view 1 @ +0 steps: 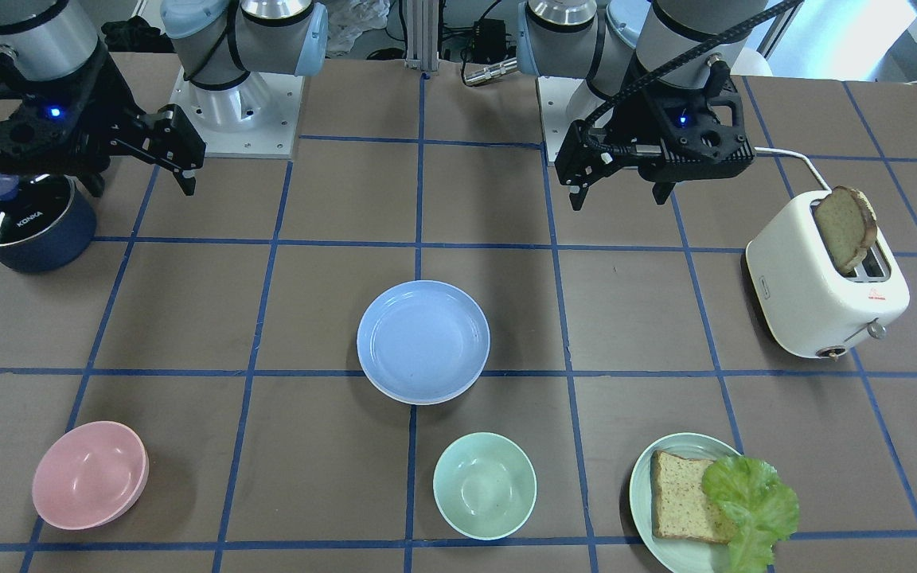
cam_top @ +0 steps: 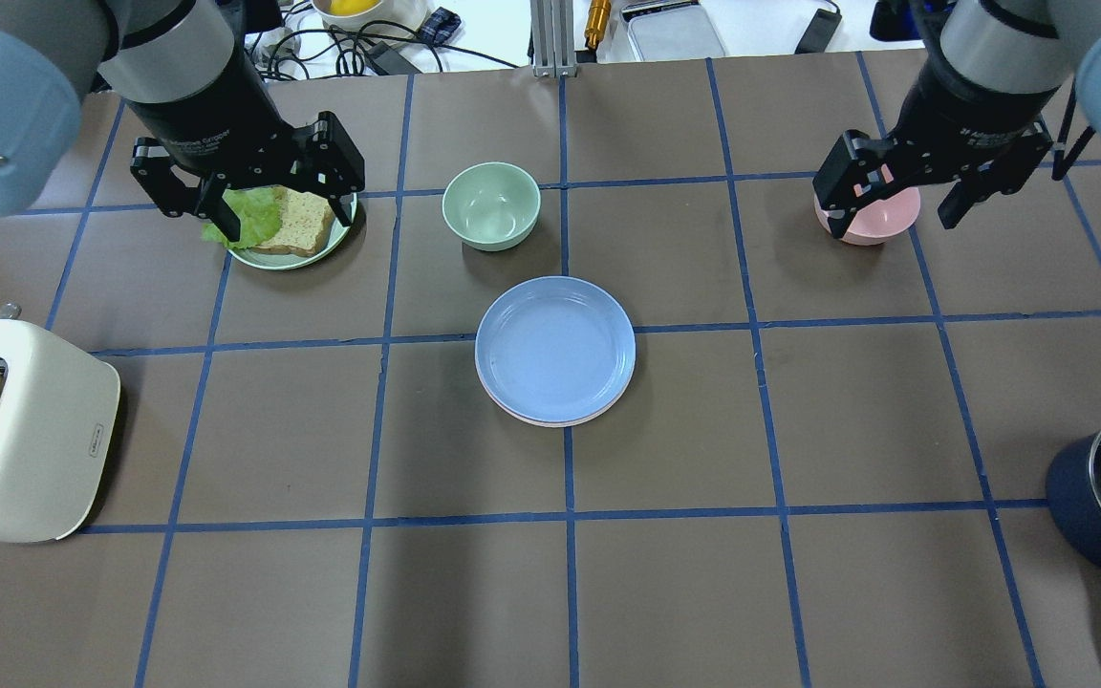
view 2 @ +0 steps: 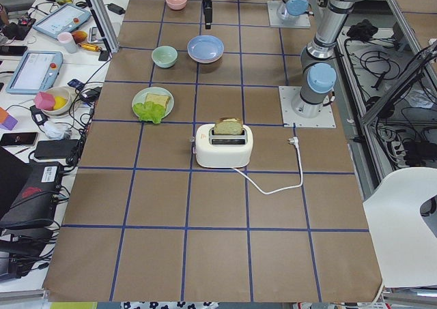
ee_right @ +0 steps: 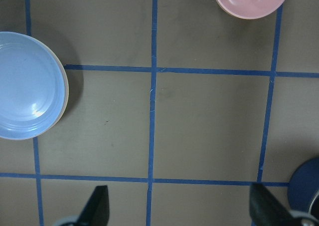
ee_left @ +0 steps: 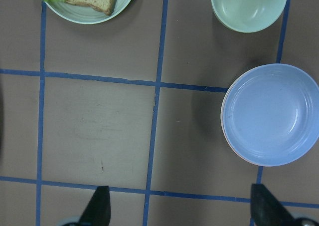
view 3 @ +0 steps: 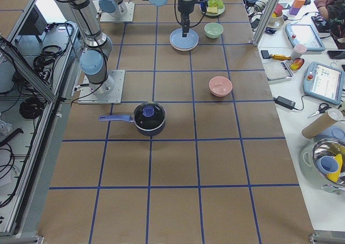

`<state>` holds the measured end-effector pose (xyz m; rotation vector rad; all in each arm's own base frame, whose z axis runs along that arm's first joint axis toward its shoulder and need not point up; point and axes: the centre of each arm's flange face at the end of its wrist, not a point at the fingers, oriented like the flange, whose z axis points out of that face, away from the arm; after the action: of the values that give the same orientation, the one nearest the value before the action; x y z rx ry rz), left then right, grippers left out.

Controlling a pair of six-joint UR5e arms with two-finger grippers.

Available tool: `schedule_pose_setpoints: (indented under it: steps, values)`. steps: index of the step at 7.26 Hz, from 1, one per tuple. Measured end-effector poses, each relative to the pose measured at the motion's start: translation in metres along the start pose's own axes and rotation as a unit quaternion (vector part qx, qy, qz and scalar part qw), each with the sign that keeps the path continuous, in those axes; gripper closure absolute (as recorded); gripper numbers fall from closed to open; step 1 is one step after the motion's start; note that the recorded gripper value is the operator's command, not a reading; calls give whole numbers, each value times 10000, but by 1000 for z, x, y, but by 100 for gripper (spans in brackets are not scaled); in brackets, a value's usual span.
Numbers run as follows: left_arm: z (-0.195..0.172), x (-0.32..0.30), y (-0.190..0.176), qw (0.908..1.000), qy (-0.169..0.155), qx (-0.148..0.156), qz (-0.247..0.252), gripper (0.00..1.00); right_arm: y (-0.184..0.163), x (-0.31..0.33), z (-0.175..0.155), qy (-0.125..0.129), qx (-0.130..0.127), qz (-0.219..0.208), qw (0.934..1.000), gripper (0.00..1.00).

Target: Stack three plates with pink and blue

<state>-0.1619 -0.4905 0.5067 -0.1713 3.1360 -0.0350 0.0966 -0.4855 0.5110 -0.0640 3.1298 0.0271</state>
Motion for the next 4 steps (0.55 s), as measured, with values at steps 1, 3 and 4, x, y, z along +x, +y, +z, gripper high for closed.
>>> schedule_pose_setpoints:
  steps: [1, 3, 4]
  values:
    - [0, 0, 0, 10000, 3, -1, -1, 0, 2, -4, -15, -112, 63, 33, 9999, 0]
    - [0, 0, 0, 10000, 6, -1, -2, 0, 2, -20, -29, -266, 151, 112, 9995, 0]
    - [0, 0, 0, 10000, 6, 0, -2, 0, 2, -32, -29, -287, 146, 95, 9994, 0]
